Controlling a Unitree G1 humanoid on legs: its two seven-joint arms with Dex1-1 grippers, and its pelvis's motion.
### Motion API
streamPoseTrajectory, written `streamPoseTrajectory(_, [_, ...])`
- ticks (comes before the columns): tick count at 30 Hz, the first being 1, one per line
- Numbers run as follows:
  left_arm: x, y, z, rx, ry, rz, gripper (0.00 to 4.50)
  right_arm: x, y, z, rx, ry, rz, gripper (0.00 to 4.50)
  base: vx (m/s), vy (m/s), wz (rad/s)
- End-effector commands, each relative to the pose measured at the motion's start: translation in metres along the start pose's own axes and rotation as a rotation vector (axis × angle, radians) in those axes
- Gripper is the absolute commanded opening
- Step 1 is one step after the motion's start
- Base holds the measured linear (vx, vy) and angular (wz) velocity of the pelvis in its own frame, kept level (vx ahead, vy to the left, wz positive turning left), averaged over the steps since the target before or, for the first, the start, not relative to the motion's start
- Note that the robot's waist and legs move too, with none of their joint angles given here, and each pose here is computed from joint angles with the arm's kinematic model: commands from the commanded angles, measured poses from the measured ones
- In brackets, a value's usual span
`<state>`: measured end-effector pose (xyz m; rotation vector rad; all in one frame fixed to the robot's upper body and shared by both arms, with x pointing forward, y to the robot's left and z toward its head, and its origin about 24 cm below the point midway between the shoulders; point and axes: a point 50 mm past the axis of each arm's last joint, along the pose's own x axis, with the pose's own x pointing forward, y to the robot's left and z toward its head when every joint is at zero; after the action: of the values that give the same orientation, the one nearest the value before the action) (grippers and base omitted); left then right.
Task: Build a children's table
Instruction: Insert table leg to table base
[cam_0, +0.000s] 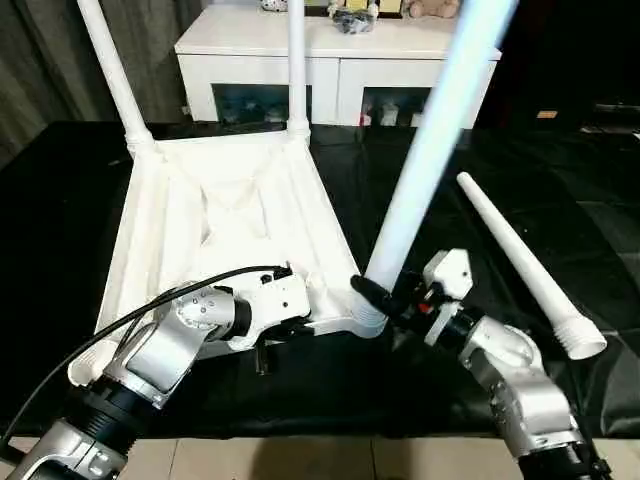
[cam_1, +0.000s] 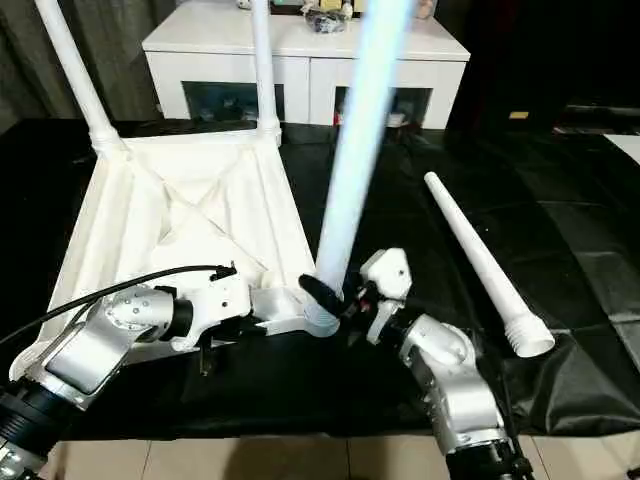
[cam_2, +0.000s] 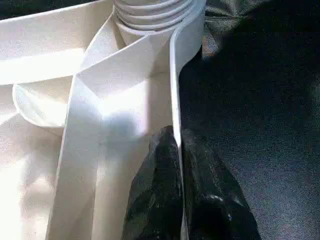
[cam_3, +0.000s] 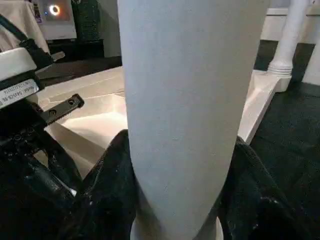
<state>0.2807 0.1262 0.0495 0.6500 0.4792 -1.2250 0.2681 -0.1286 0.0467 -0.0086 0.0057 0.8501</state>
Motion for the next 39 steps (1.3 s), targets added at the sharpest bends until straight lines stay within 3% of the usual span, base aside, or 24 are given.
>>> streamPoseTrajectory(1, [-0.002, 0.005, -0.010, -0.006, 0.071, 0.030, 0.00, -0.015, -0.009, -0.020, 0.002, 0.120, -0.062, 1.85, 0.000, 0.000, 0.00])
streamPoseTrajectory(5, [-0.003, 0.004, -0.010, -0.007, 0.073, 0.028, 0.00, -0.011, -0.006, -0.023, 0.054, 0.179, -0.007, 1.85, 0.000, 0.000, 0.00])
streamPoseTrajectory(10, [-0.005, 0.006, -0.012, -0.007, 0.078, 0.030, 0.00, -0.006, -0.014, -0.018, 0.195, 0.209, 0.023, 1.85, 0.000, 0.000, 0.00])
streamPoseTrajectory(16, [-0.006, 0.007, -0.012, -0.001, 0.084, 0.035, 0.00, -0.008, -0.024, -0.011, 0.252, 0.245, 0.094, 1.85, 0.000, 0.000, 0.00])
streamPoseTrajectory(20, [-0.007, 0.007, -0.012, 0.000, 0.085, 0.040, 0.00, -0.011, -0.025, -0.010, 0.254, 0.251, 0.121, 1.85, 0.000, 0.000, 0.00])
streamPoseTrajectory(26, [-0.007, 0.007, -0.014, 0.002, 0.091, 0.038, 0.00, -0.021, -0.016, -0.026, 0.180, 0.378, 0.178, 1.85, 0.000, 0.000, 0.00])
streamPoseTrajectory(33, [-0.007, 0.007, -0.013, 0.009, 0.092, 0.037, 0.00, -0.021, -0.018, -0.040, 0.060, 0.514, 0.170, 1.85, 0.000, 0.000, 0.00])
streamPoseTrajectory(39, [-0.007, 0.007, -0.013, 0.011, 0.094, 0.036, 0.00, -0.017, -0.021, -0.036, 0.084, 0.520, 0.203, 1.85, 0.000, 0.000, 0.00])
